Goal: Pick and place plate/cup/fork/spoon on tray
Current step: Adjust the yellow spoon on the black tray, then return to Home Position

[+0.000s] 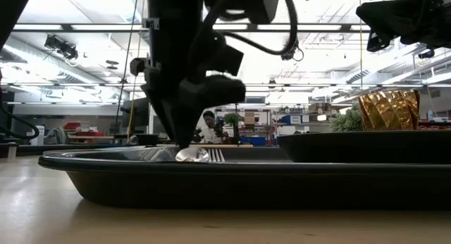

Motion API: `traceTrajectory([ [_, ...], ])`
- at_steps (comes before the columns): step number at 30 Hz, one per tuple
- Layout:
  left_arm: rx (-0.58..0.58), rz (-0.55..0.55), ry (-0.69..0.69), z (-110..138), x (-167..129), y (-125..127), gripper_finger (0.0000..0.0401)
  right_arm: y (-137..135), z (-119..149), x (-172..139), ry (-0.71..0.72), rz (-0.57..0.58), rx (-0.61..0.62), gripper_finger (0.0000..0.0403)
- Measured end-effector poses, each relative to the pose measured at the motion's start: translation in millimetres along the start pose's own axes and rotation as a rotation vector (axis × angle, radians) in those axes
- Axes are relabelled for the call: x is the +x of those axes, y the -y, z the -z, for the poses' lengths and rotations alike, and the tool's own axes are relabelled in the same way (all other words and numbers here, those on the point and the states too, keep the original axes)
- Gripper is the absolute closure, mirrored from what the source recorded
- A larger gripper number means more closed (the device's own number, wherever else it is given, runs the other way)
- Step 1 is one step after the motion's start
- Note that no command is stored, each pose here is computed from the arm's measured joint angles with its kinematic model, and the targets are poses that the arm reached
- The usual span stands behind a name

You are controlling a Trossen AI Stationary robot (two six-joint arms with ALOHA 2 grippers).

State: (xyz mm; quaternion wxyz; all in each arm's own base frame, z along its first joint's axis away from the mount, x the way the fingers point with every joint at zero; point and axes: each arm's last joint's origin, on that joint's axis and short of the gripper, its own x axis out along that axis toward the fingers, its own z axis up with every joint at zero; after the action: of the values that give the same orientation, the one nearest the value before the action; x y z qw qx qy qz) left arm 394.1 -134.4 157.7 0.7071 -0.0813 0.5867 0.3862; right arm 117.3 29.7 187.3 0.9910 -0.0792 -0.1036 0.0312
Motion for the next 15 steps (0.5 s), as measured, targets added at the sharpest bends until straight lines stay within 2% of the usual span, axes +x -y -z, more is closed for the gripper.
traceTrajectory([
  [4,-0.004,0.015,0.017,-6,-15,0,0.026,0,0,0,0.0,0.0,0.0,0.0357],
  [7,0.025,-0.003,0.083,-11,-30,-2,0.026,0,0,0,0.001,0.0,0.0,0.0357],
  [12,0.234,-0.001,0.257,-23,-49,3,0.026,0,0,0,0.001,0.0,0.0,0.0357],
  [15,0.376,-0.101,0.44,-34,-52,7,0.026,0,0,0,0.001,0.0,0.0,0.0357],
])
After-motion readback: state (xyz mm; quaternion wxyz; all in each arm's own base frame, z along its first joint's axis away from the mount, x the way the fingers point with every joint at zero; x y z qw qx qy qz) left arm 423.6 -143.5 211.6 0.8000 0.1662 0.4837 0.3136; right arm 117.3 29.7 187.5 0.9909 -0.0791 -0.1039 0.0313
